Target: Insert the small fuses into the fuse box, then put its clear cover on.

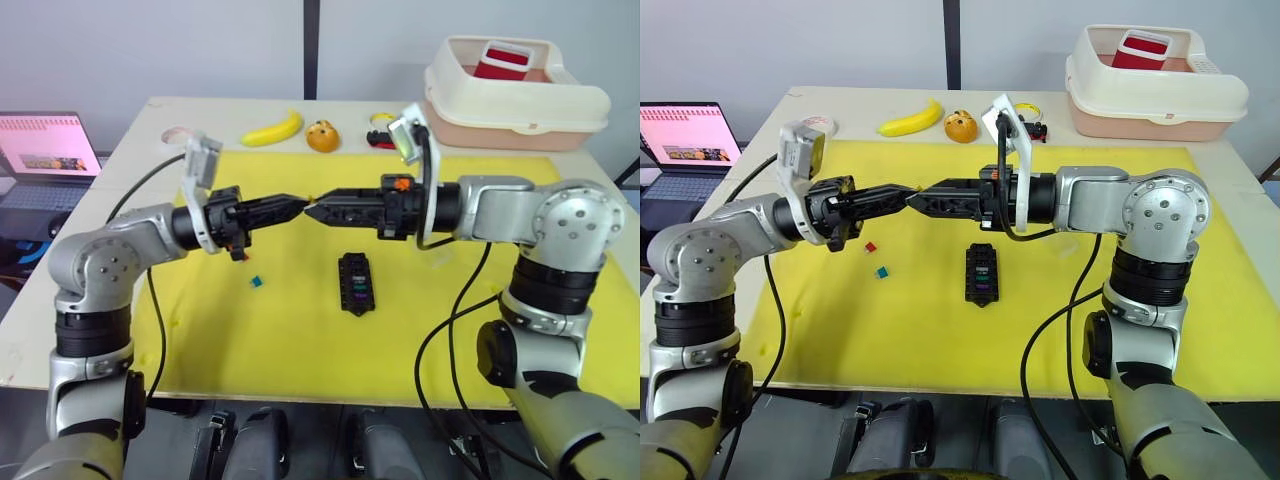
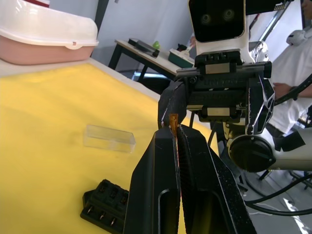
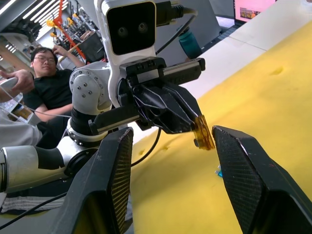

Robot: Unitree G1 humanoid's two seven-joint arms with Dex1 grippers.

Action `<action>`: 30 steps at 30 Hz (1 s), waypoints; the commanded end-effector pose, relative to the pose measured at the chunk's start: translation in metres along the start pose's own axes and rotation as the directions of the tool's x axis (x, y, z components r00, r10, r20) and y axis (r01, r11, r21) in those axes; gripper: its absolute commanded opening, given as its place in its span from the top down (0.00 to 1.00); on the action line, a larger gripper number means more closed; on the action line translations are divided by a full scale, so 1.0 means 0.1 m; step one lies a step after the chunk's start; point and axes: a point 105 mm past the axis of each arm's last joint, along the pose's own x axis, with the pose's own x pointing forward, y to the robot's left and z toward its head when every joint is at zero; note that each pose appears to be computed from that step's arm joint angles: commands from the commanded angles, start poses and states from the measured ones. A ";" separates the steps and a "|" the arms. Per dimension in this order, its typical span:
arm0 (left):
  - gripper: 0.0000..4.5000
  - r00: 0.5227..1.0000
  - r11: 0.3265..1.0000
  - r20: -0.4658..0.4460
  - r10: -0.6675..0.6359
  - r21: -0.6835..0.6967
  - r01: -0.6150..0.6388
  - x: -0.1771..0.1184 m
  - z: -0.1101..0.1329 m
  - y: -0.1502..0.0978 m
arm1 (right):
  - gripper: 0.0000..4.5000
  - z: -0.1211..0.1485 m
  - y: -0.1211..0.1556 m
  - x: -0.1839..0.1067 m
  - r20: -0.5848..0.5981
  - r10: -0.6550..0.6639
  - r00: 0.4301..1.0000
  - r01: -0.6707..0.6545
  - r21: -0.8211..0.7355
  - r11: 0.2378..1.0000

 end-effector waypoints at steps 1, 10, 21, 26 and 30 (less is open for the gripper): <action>1.00 1.000 0.999 0.022 -0.019 0.042 0.018 0.01 0.10 -0.05 | 0.58 0.11 0.09 -0.01 0.031 0.031 0.999 -0.029 -0.046 0.999; 1.00 0.999 0.999 0.034 -0.027 0.043 0.025 0.00 0.13 -0.07 | 0.80 0.09 0.11 0.01 0.025 0.035 0.999 -0.034 -0.053 0.998; 1.00 0.998 0.999 0.054 -0.032 0.041 0.030 -0.01 0.18 -0.09 | 0.80 0.07 0.11 0.00 0.007 0.031 0.999 -0.031 -0.061 0.998; 1.00 0.998 0.999 0.054 -0.041 0.037 0.039 0.00 0.18 -0.11 | 0.80 0.08 0.11 0.00 0.010 0.032 0.999 -0.031 -0.065 0.997; 1.00 0.998 0.999 0.055 -0.044 0.033 0.043 0.00 0.18 -0.11 | 0.80 0.09 0.10 -0.01 0.014 0.029 0.999 -0.028 -0.067 0.997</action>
